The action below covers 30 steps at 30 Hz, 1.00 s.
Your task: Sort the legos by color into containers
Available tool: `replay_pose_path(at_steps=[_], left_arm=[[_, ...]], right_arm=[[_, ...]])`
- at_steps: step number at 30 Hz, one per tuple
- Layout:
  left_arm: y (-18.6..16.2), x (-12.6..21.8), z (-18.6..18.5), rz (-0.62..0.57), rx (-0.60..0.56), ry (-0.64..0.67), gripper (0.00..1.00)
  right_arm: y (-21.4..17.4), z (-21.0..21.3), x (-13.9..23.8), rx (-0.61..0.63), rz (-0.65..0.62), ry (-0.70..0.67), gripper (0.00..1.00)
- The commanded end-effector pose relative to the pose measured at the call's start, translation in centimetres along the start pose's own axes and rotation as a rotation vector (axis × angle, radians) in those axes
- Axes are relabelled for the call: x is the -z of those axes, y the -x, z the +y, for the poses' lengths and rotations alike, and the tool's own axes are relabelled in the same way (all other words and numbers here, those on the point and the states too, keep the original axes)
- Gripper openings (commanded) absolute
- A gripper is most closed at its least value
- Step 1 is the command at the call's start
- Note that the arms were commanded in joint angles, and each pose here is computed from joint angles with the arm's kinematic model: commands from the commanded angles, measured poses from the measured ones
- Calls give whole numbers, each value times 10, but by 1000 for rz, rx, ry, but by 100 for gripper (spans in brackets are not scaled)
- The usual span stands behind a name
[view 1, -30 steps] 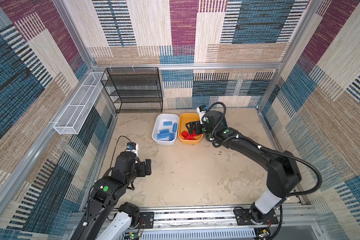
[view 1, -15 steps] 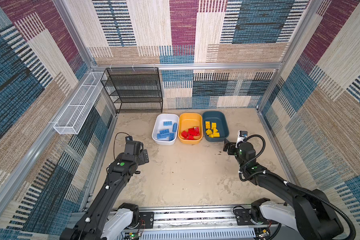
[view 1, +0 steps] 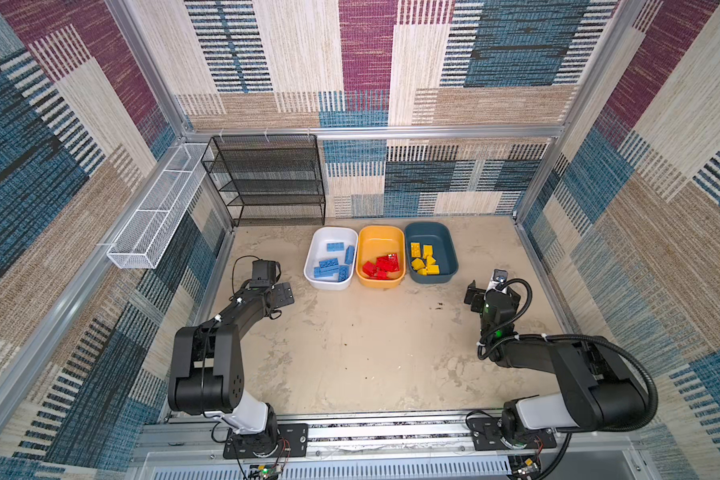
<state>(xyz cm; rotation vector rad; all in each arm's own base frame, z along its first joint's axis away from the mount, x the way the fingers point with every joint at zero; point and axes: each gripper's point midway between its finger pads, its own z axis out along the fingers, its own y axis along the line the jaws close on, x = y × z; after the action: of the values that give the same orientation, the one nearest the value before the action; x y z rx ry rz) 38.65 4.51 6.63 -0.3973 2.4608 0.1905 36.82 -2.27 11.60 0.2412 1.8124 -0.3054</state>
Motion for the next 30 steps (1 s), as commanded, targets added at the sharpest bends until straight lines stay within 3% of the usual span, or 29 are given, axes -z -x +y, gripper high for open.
replay_pose_path(at_steps=[1,7,13,17,19,21,27,30], left_arm=[[35,-5,-13,-175,-49,-56,99],[37,-17,-11,-201,-86,-24,99],[35,0,-12,-285,-80,-61,98],[32,28,-16,-435,-85,-143,98],[37,32,-9,-506,-67,-120,99],[33,25,-11,-464,-78,-133,99],[8,54,-29,-762,-176,-87,99],[7,53,-31,-750,-182,-91,99]], right_arm=[[51,-8,7,-84,-243,-8,100],[39,0,-13,-77,-173,49,100],[45,1,19,-71,-284,141,100],[48,-6,51,-83,-388,173,100],[51,-6,64,-76,-439,191,100],[49,1,67,-47,-447,212,100],[46,9,77,-10,-469,254,100],[46,9,78,-8,-468,255,100]])
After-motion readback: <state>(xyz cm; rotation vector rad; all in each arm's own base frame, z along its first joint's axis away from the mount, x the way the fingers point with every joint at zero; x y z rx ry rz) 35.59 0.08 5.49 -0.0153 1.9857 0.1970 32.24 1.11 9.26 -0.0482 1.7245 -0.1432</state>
